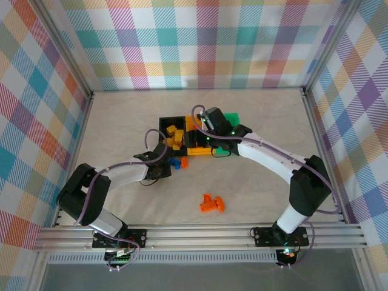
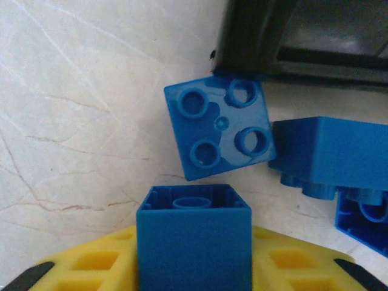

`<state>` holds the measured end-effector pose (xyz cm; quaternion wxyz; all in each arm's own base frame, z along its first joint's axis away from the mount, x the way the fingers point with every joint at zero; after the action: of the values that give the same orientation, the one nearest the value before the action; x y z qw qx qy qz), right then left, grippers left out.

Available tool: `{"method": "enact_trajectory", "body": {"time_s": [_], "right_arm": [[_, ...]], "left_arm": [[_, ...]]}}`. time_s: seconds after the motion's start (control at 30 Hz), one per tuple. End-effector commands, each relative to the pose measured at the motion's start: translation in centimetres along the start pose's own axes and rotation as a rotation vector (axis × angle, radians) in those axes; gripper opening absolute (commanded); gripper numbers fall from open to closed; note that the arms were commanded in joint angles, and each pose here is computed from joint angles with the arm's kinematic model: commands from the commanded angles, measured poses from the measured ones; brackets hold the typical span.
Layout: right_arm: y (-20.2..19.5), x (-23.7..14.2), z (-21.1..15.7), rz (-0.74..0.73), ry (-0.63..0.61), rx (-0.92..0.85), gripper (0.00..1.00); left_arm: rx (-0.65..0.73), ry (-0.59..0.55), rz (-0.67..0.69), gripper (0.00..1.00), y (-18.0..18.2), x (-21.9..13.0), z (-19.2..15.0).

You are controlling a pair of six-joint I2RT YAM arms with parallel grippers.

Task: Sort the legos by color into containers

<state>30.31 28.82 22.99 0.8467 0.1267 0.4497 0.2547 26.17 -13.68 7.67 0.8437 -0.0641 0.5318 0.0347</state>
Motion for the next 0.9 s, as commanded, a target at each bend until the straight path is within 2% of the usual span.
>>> {"method": "enact_trajectory", "body": {"time_s": [0.0, 0.07, 0.2, 0.27, 0.4, 0.63, 0.87], "right_arm": [[-0.4, -1.6, 0.9, 0.016, -0.070, 0.031, 0.77], [-1.4, -1.9, 0.6, 0.001, -0.080, 0.056, 0.77], [-3.9, -3.0, -0.3, -0.065, -0.102, 0.102, 0.77], [-5.7, -3.6, -1.1, -0.112, -0.114, 0.140, 0.77], [-9.0, -5.0, -2.9, -0.200, -0.125, 0.217, 0.77], [-12.3, -8.1, -5.7, -0.297, -0.141, 0.279, 0.77], [-13.8, -10.5, -6.9, -0.324, -0.168, 0.307, 0.77]], "left_arm": [[0.000, -0.017, -0.024, 0.32, -0.1, -0.9, 0.7], [0.004, -0.021, -0.045, 0.28, -0.2, -2.0, 0.6], [0.046, -0.089, -0.141, 0.28, -2.3, -6.2, 1.7], [0.066, -0.114, -0.216, 0.29, -4.4, -8.3, 3.1], [0.130, -0.124, -0.358, 0.29, -10.1, -10.3, 5.6], [0.181, -0.124, -0.532, 0.29, -20.6, -9.9, 10.7], [0.220, -0.082, -0.542, 0.28, -27.3, -6.2, 13.9]]}}
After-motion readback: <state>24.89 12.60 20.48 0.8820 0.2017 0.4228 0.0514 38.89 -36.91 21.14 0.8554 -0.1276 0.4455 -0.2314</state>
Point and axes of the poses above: each hand's point on the last joint's axis, 136 mm out from that joint toward the fingers, its own x axis out along the fingers, its own y axis along the line the jaws close on, z = x × y, the point moved 6 cm from there along -x, back along the fingers, and after that the axes turned 3 degrees about x, right-handed, at the moved point
